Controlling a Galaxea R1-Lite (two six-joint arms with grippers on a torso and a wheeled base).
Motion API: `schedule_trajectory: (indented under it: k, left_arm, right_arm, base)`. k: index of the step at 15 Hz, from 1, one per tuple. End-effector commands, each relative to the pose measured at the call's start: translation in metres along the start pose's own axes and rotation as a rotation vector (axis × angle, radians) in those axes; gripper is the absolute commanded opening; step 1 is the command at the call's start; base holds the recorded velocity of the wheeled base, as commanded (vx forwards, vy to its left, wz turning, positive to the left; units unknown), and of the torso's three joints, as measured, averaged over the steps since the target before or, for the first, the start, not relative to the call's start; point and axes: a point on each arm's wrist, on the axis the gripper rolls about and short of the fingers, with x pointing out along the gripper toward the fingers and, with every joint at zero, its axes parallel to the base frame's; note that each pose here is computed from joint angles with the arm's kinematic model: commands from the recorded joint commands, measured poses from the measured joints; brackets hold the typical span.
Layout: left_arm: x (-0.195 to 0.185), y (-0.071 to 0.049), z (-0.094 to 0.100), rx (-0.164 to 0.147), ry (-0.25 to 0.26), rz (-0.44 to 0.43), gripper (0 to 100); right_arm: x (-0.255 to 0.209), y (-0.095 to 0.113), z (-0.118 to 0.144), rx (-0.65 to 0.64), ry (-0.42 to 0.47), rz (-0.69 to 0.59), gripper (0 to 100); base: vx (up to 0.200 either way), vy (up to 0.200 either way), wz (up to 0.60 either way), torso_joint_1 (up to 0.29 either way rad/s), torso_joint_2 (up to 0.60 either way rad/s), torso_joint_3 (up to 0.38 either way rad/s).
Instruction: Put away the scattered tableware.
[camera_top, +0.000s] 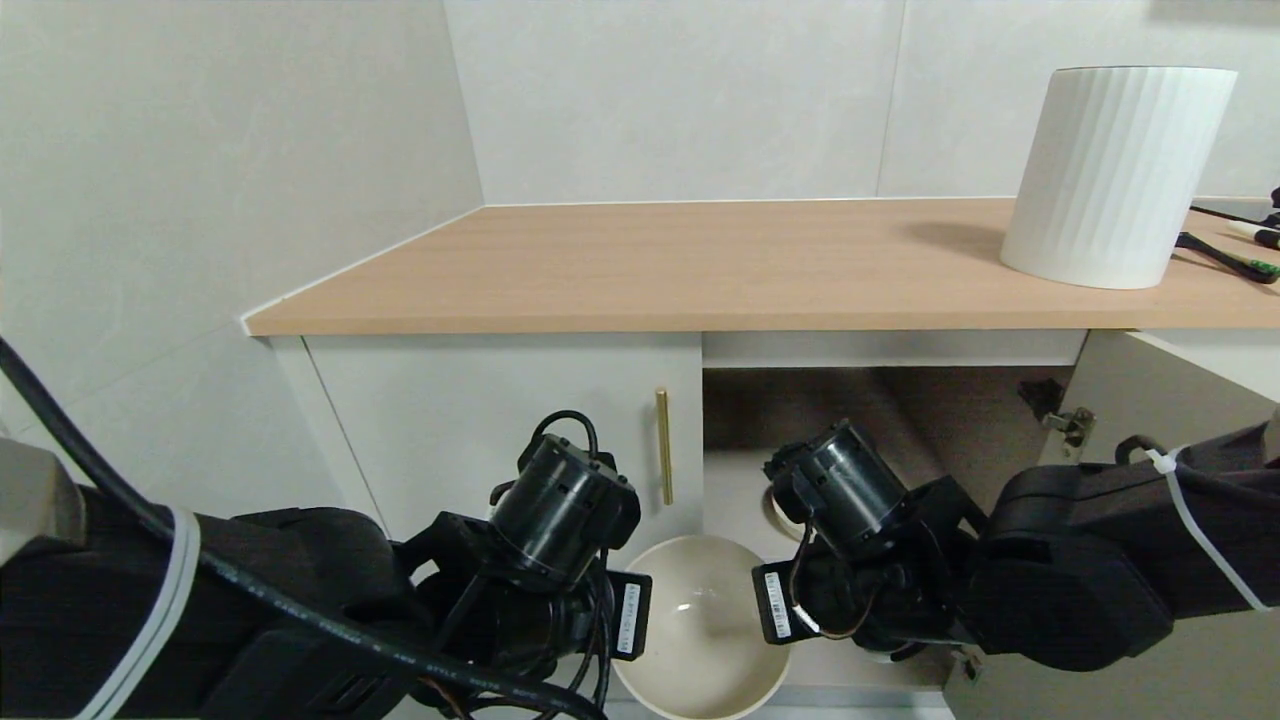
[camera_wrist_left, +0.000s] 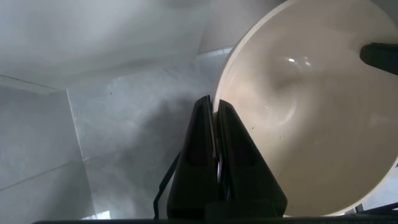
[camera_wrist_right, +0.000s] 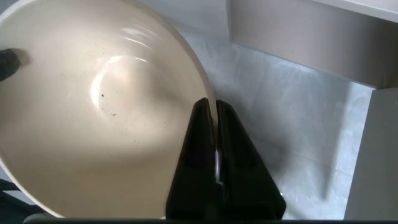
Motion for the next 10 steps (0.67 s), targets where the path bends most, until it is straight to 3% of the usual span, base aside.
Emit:
schedule_trajectory:
  k: [1,7,8,10]
  left_arm:
    - [-0.0006,0.0004,0.0,0.0,0.0,0.004,0]
    - [0.0,0.0007,-0.0007,0.001,0.004,0.006,0]
    - [0.0004,0.0006,-0.0009,0.001,0.005,0.007,100]
    - [-0.0001,0.0003,0.0,-0.002,0.0,0.004,100]
  right_arm:
    - [0.0011,-0.0007,-0.0008,-0.001,0.004,-0.009,0]
    - [0.0023,-0.0011,-0.002,-0.003,0.01,-0.012,0]
    - [0.0024,-0.0015,-0.0017,-0.001,0.009,-0.013,0]
    - [0.0024,-0.0015,-0.0017,-0.001,0.009,-0.013,0]
  base:
    - [0.0,0.0,0.0,0.0,0.0,0.0]
    - [0.0,0.0,0.0,0.0,0.0,0.0]
    - [0.0,0.0,0.0,0.0,0.0,0.0]
    - [0.0,0.0,0.0,0.0,0.0,0.0]
